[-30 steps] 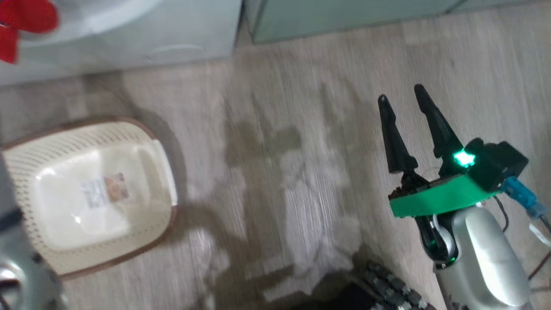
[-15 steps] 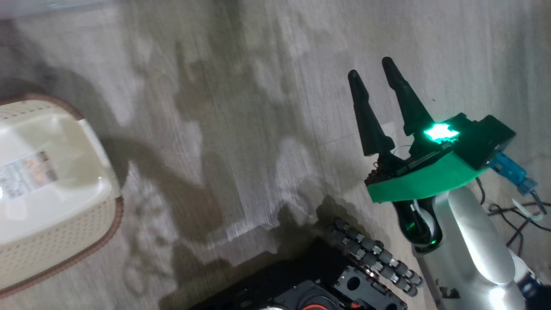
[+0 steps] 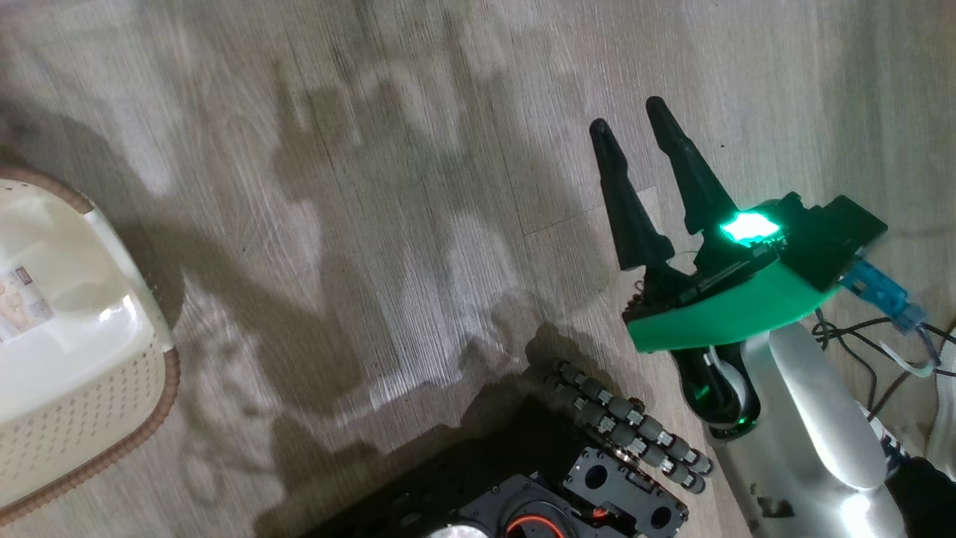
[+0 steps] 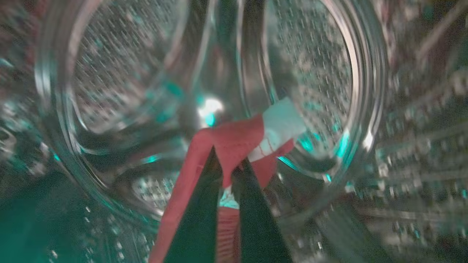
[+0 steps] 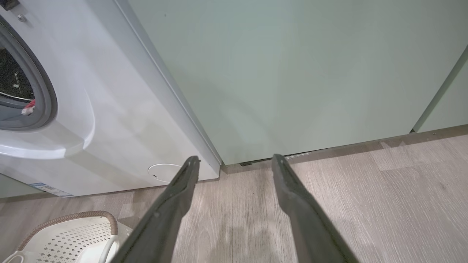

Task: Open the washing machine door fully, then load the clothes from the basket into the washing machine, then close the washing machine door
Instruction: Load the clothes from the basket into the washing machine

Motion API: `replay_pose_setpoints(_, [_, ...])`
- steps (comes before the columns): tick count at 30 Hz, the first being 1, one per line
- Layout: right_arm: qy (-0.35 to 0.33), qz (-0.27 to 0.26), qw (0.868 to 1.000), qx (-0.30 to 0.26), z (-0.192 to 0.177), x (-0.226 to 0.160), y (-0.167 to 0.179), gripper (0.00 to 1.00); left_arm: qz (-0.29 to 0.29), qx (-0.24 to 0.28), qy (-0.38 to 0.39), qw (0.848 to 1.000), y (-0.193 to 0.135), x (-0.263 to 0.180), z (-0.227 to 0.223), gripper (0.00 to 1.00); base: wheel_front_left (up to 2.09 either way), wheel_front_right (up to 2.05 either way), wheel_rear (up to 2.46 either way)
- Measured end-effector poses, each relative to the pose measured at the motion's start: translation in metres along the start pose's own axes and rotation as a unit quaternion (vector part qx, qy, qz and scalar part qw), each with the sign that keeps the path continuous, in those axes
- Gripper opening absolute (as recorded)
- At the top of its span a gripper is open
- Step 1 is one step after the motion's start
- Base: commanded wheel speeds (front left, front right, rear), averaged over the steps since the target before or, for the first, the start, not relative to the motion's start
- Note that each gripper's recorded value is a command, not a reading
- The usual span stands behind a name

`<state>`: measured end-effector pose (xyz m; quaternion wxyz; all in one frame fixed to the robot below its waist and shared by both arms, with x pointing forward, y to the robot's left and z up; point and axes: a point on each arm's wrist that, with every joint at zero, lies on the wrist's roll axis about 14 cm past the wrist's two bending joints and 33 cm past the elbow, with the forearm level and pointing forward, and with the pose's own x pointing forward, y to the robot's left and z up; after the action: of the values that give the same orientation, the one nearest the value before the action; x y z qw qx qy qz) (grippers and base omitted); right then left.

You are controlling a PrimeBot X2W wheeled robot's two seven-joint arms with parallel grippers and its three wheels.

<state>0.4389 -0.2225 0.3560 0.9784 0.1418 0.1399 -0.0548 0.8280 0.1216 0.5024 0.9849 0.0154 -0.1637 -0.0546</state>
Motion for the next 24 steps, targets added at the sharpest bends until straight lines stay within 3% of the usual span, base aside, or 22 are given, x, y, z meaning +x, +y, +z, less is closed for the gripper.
replay_pose_setpoints(5, [0.001, 0.005, 1.000, -0.001, -0.001, 0.002, 0.003, 1.00, -0.022, 0.007, 0.065, 0.998, -0.013, -0.011, -0.042, 0.00, 0.00, 0.00, 0.00])
replay_pose_setpoints(11, [0.002, 0.006, 1.000, -0.004, -0.001, 0.003, 0.003, 1.00, -0.054, 0.035, 0.197, 0.978, -0.026, -0.036, -0.108, 0.00, 0.00, 0.00, 0.00])
replay_pose_setpoints(14, [0.004, 0.006, 1.000, -0.005, -0.002, 0.002, 0.003, 1.00, -0.059, 0.040, 0.222, 0.972, -0.027, -0.042, -0.120, 0.00, 0.00, 0.00, 0.00])
replay_pose_setpoints(24, [0.006, 0.006, 1.000, -0.006, -0.002, 0.001, 0.003, 1.00, -0.037, 0.038, 0.198, 0.979, -0.017, -0.029, -0.107, 0.00, 0.00, 0.00, 0.00])
